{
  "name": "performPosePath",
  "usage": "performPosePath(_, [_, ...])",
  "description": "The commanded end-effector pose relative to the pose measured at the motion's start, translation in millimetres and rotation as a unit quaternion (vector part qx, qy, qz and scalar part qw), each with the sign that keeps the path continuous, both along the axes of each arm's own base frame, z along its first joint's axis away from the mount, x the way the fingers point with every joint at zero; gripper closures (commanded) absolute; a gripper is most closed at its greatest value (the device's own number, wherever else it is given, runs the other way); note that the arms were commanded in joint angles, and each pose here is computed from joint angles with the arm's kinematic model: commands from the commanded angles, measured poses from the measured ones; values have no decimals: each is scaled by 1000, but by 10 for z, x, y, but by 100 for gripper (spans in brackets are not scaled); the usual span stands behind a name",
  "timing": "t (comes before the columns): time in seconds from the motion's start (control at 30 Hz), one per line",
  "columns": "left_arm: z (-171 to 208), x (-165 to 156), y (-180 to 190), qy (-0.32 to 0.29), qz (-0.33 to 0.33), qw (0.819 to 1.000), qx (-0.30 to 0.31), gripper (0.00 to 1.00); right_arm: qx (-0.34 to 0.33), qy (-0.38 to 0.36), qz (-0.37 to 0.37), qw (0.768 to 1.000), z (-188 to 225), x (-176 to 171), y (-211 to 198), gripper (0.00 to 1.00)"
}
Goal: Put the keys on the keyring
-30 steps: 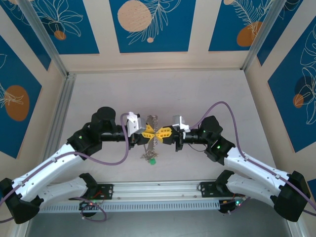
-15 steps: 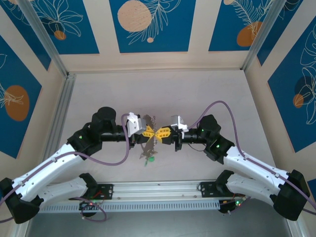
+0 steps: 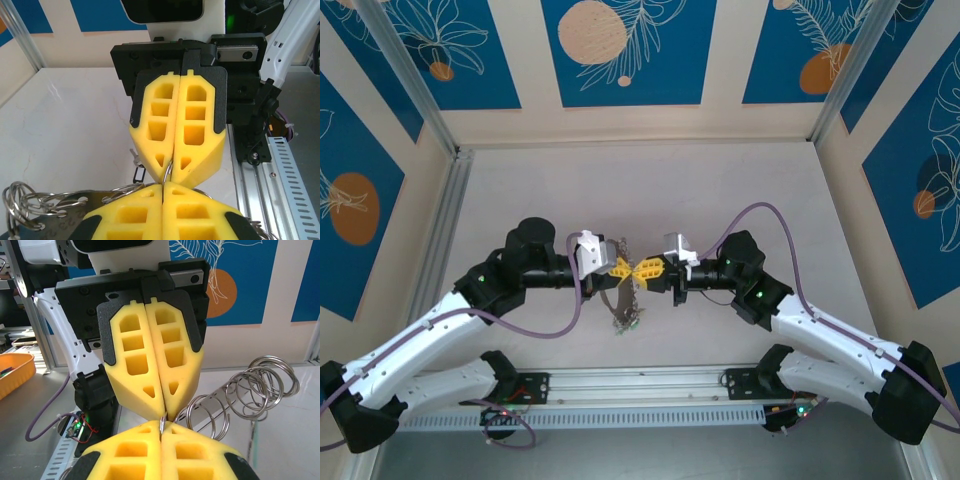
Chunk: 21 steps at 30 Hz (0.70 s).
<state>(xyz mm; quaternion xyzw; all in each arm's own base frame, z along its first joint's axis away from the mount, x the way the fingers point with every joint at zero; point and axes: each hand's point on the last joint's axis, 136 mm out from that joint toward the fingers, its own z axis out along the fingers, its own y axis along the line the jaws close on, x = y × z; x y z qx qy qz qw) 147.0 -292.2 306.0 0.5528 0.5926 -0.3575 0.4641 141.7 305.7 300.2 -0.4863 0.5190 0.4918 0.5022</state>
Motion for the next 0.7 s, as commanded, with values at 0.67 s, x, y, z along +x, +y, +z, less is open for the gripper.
performPosePath(0.67, [145, -35, -33, -16, 2, 1000, -25, 85, 11, -24, -33, 999, 251, 48, -170, 100])
